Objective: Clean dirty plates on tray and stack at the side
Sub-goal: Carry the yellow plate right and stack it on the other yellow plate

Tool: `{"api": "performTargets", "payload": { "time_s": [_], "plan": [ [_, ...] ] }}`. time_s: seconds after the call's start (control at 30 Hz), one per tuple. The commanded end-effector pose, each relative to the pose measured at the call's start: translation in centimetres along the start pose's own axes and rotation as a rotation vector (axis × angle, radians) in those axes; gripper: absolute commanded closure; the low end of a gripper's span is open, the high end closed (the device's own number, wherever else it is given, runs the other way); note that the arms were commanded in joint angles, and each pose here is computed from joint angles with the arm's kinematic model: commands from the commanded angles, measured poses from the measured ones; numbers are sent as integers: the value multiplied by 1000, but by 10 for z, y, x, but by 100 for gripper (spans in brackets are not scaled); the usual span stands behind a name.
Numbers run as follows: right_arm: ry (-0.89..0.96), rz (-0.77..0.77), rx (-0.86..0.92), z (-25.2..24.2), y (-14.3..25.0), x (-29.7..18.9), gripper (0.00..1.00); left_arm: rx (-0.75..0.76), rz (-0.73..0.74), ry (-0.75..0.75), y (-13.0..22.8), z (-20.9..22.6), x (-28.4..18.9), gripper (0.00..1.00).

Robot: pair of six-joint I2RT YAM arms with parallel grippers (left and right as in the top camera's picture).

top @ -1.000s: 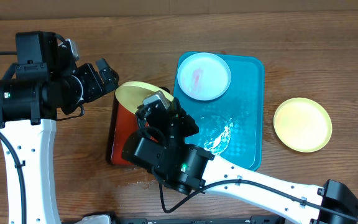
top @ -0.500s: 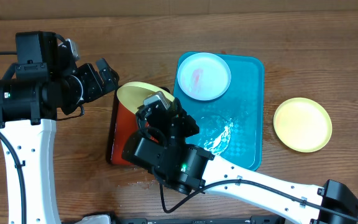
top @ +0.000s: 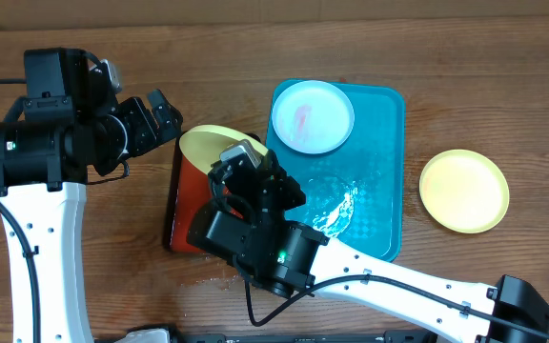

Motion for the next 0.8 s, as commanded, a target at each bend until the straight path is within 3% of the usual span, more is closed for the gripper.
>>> {"api": "performTargets", "payload": {
  "time_s": [0.0,0.1,0.17,0.23,0.33,0.4,0.57,0.77],
  "plan": [
    [86,-11,24,-13,-6,4,96,15,-3,20,-2,-3,-3,0],
    [-36,-7,13,0,-8,4,96,15,-3,20,-2,-3,-3,0],
    [8,-16,-76,-3,-9,2,96,15,-3,20,-2,-3,-3,0],
    [84,-26,-10,-12,-10,4,96,15,-3,20,-2,-3,-3,0],
    [-17,-28,-17,1,-10,-1,96,15,-3,20,-2,-3,-3,0],
    [46,-32,-39,-6,-10,-1,96,15,-3,20,-2,-3,-3,0],
    [-14,50,212,-12,-1,23,96,15,-3,20,-2,-3,-3,0],
    [-336,352,558,-40,25,84,96,15,-3,20,-2,-3,-3,0]
  ]
}}
Point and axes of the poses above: each gripper's point midway between its finger pads, its own x axis out along the fingers, its own z axis along the line the jaws close on, y = z × x, the point moved 7 cm from there along -x, back along the fingers, and after that the axes turned 6 degrees about -x, right-handed, at the moved point
